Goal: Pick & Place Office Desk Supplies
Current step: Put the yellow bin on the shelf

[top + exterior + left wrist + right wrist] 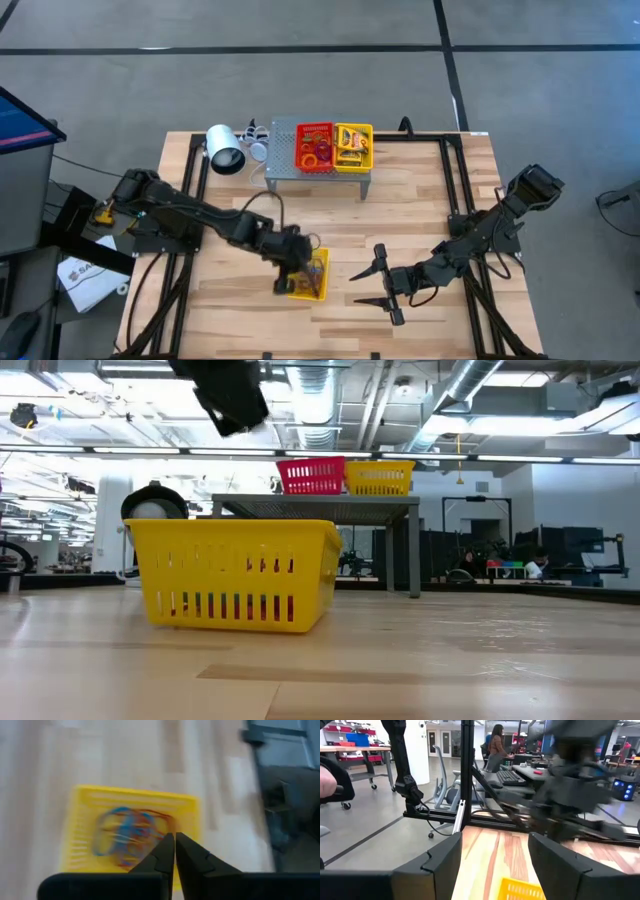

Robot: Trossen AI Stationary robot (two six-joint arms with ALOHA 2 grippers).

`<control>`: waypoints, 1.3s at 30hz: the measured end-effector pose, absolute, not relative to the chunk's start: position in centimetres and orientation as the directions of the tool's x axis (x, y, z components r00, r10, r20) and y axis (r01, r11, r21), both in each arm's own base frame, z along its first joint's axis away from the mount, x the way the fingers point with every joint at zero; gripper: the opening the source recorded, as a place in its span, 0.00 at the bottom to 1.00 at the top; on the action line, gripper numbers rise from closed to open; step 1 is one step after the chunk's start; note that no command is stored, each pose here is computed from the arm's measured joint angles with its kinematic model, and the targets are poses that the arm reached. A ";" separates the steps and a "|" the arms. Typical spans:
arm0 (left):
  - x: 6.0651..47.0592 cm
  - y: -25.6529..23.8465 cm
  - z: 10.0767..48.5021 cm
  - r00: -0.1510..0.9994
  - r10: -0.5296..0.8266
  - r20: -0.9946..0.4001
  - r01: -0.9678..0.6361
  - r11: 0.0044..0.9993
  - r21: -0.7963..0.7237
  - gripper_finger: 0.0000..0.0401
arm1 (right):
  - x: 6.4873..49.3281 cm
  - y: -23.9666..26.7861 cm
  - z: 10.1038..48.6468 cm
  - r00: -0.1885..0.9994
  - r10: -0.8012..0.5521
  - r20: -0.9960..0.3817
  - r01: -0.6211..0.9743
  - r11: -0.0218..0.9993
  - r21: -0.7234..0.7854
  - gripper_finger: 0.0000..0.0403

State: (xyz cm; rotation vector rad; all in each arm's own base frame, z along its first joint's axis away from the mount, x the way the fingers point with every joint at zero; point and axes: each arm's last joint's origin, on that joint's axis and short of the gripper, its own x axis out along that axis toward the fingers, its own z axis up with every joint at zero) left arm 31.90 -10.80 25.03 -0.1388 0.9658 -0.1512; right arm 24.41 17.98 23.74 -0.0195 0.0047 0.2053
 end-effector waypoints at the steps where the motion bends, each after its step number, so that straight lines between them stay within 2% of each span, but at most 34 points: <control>1: 31.6 -11.4 25.2 0.557 -0.209 -0.804 0.087 0.977 -0.194 0.04 | 24.4 18.0 23.8 0.979 0.204 -0.004 -0.204 0.979 -0.018 0.56; 4: 30.9 -13.2 25.2 0.543 -0.246 -0.803 0.118 0.969 -0.218 0.11 | 24.4 18.0 23.8 0.979 0.204 0.002 -0.204 0.979 -0.014 0.56; 11: 30.3 -16.8 26.0 0.600 -0.349 -0.720 0.165 0.935 -0.315 0.39 | 24.4 18.0 24.0 0.979 0.204 0.017 -0.204 0.979 -0.007 0.56; 14: 30.4 -17.9 25.5 0.637 -0.309 -0.706 0.168 0.950 -0.264 0.49 | 24.4 18.0 24.0 0.979 0.204 0.020 -0.204 0.979 -0.006 0.56; 17: 30.5 -18.5 24.3 0.644 -0.234 -0.728 0.136 0.972 -0.193 0.54 | 24.4 18.0 24.0 0.979 0.204 0.021 -0.204 0.979 -0.005 0.56; 22: 31.2 -18.8 22.4 0.614 -0.200 -0.763 0.102 0.979 -0.174 0.56 | 24.4 18.0 24.0 0.978 0.206 0.021 -0.206 0.978 0.000 0.56; 39: 32.6 -18.6 17.7 0.517 -0.136 -0.845 0.087 0.991 -0.106 0.46 | 24.4 18.0 24.0 0.978 0.206 0.020 -0.206 0.978 0.002 0.56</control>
